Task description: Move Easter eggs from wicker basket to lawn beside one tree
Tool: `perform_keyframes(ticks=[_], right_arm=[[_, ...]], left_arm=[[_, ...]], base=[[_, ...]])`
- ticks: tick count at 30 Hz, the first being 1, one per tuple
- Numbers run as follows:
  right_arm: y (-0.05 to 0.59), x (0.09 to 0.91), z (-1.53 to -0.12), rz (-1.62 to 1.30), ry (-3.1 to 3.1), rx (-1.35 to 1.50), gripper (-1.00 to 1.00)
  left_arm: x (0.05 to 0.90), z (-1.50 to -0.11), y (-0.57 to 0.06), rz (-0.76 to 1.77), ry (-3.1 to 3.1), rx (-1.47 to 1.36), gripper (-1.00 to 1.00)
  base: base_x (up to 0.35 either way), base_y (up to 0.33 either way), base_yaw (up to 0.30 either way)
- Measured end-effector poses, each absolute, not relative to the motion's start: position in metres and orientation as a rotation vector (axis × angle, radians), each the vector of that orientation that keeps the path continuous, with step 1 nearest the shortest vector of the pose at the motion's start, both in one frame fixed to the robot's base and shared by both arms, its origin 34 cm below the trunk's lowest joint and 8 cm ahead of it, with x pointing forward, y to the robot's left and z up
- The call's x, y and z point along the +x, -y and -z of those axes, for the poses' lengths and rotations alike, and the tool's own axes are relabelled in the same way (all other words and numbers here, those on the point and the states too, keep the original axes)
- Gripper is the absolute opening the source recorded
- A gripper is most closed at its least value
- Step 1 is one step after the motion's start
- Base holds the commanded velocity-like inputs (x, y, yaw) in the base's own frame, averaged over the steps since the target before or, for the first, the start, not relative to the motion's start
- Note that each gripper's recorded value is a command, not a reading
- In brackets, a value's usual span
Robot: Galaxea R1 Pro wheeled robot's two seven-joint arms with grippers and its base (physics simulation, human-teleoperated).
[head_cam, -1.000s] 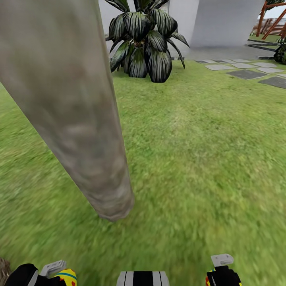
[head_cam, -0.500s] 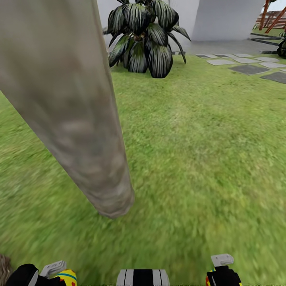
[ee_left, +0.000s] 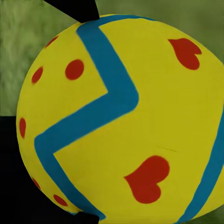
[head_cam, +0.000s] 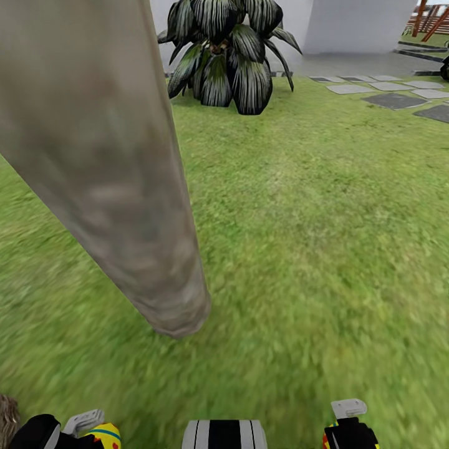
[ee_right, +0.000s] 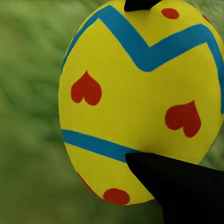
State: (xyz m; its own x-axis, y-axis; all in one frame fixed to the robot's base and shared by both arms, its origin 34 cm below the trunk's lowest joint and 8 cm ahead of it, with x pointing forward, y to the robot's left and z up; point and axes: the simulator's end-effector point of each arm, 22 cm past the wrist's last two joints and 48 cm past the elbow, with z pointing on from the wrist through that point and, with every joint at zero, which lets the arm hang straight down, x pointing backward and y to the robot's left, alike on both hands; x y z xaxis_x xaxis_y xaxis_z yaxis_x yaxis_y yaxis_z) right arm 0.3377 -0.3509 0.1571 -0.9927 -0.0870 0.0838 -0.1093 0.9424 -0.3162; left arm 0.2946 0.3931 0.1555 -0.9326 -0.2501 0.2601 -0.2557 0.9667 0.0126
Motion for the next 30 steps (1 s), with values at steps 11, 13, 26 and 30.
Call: perform_keyframes(ticks=[11,13,26,30], right_arm=[[0.351,0.337,-0.157,-0.499,3.027,0.154,-1.0],[0.351,0.337,-0.157,-0.499,3.027,0.153,1.0],[0.351,0.337,-0.157,-0.501,3.026,0.151,1.0],[0.351,0.341,-0.16,-0.504,3.038,0.149,1.0]], left_arm=[[0.296,-0.155,-0.389,-0.039,2.858,0.377,1.0],[0.296,-0.155,-0.389,-0.04,2.858,0.377,1.0],[0.294,-0.153,-0.38,-0.058,2.852,0.377,1.0],[0.298,-0.156,-0.379,-0.061,2.864,0.377,1.0]], base=[[0.0,0.0,0.0],[0.0,0.0,0.0],[0.0,0.0,0.0],[0.0,0.0,0.0]])
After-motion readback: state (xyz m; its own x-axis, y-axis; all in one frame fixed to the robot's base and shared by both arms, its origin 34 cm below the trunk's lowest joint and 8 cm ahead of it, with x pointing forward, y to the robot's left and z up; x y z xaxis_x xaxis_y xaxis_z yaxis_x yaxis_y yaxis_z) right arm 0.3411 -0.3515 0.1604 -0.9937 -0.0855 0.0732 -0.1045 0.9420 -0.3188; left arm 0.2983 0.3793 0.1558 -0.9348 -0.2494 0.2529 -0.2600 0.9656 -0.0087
